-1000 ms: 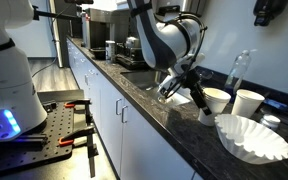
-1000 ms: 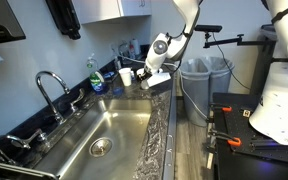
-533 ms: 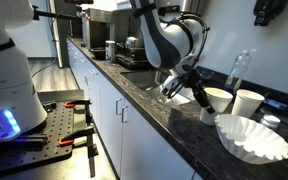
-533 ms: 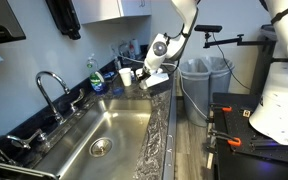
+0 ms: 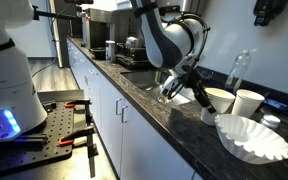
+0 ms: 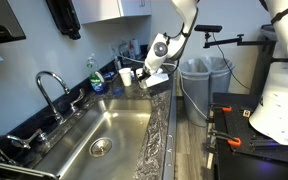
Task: Stack the paper cups
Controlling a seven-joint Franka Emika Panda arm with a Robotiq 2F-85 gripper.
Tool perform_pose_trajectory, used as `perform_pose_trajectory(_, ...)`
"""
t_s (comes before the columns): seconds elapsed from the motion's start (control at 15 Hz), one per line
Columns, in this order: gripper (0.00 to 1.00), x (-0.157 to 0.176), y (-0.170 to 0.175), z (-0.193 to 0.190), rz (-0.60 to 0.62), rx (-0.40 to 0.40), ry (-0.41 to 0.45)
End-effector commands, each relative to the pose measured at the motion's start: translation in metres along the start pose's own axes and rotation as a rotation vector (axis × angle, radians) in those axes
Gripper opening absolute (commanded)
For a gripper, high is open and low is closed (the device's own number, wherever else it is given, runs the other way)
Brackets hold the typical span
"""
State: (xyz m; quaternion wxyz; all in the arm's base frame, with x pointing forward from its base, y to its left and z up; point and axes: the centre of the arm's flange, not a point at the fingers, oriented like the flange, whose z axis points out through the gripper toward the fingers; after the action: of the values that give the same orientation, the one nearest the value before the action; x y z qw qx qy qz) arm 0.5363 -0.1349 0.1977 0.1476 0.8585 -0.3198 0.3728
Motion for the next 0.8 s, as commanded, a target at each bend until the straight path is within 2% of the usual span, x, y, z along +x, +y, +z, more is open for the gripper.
perform_pose_trajectory(0.0, 0.37, -0.002, 0.012, -0.024, 0.016, 0.003, 0.012)
perform_pose_trajectory(0.4, 0.37, -0.007, 0.027, -0.048, 0.024, 0.008, 0.001)
perform_pose_trajectory(0.73, 0.37, -0.015, 0.018, -0.067, -0.041, 0.057, -0.010)
